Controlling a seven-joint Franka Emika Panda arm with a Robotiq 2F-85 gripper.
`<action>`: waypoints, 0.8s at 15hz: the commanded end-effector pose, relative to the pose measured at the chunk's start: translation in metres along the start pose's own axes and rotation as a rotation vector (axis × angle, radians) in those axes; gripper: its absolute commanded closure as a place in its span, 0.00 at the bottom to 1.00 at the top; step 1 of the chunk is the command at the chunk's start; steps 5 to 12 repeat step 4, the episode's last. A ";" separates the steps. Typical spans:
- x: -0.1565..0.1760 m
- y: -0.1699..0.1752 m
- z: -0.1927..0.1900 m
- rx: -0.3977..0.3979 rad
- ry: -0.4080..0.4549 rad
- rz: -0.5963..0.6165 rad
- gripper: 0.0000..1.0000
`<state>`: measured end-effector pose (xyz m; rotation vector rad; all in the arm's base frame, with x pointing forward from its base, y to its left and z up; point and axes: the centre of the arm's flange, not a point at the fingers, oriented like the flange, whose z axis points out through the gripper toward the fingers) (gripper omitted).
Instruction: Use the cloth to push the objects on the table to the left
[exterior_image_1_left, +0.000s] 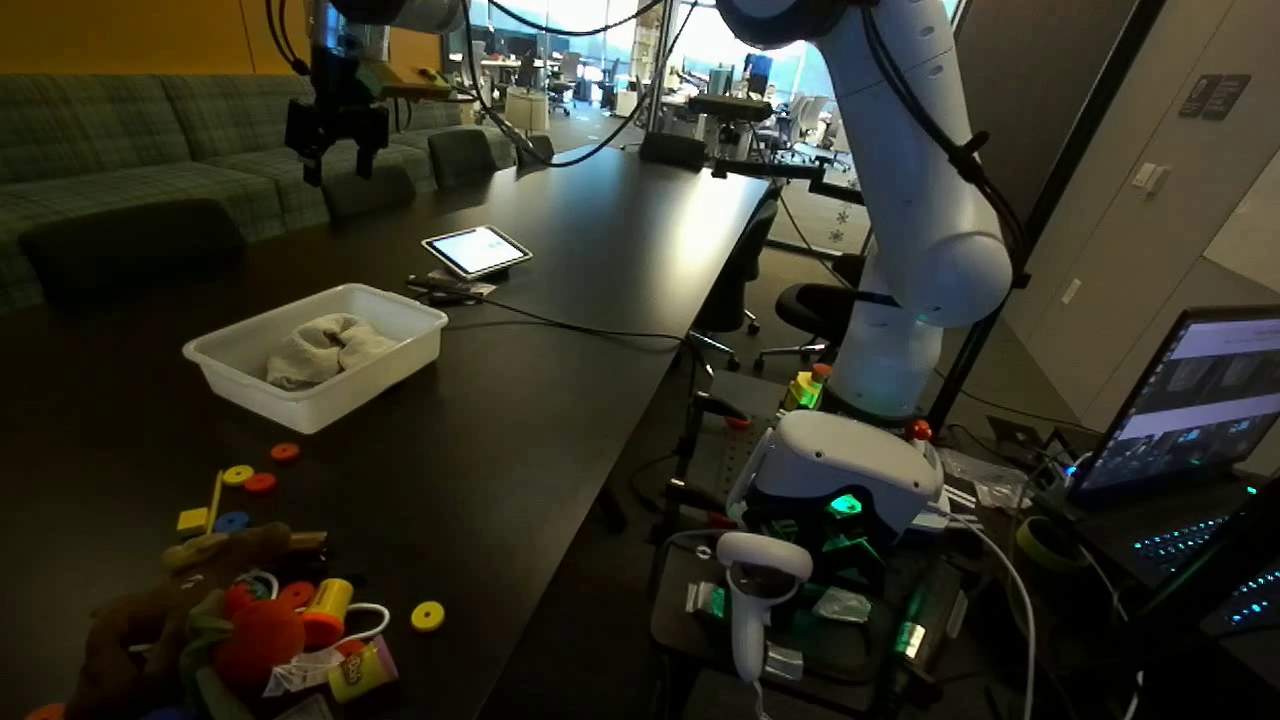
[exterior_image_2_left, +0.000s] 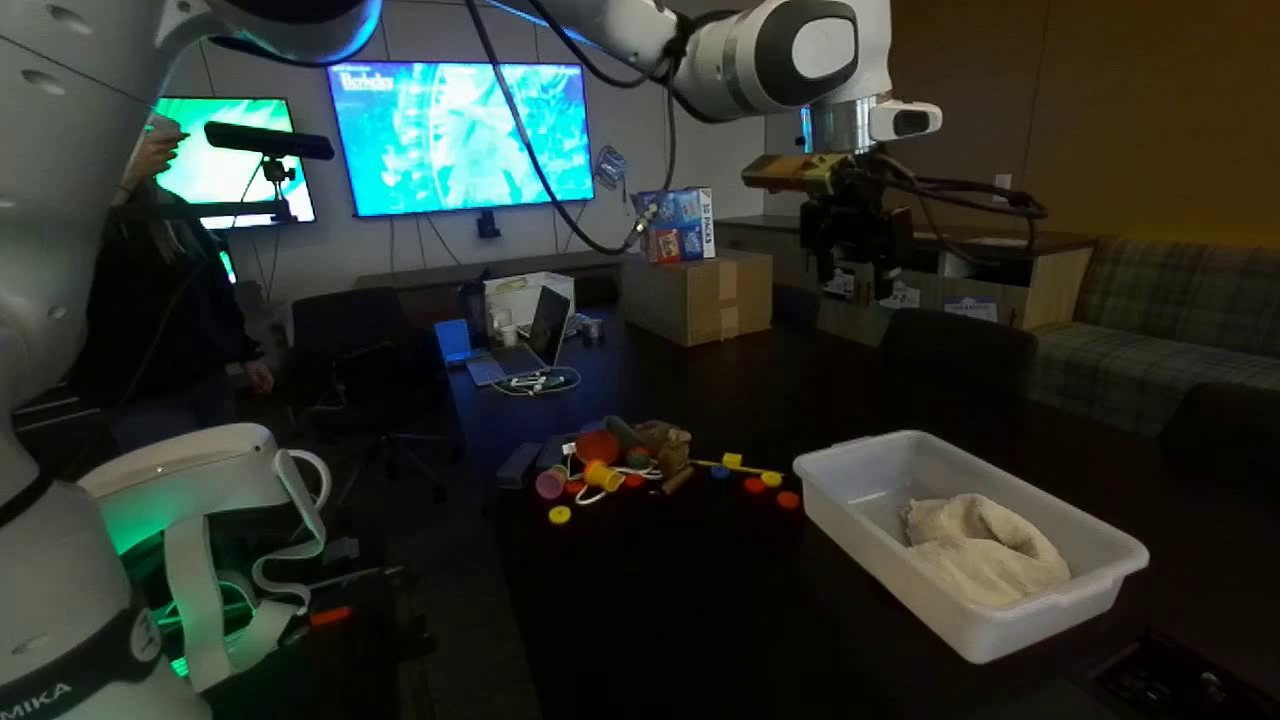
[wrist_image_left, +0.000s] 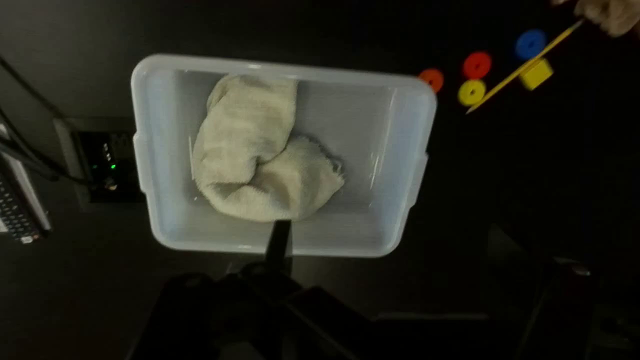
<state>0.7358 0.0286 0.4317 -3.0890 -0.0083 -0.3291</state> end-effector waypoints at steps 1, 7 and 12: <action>-0.081 -0.005 -0.035 0.086 -0.087 -0.094 0.00; -0.045 -0.012 -0.027 0.066 -0.088 -0.088 0.00; -0.045 -0.012 -0.027 0.066 -0.088 -0.088 0.00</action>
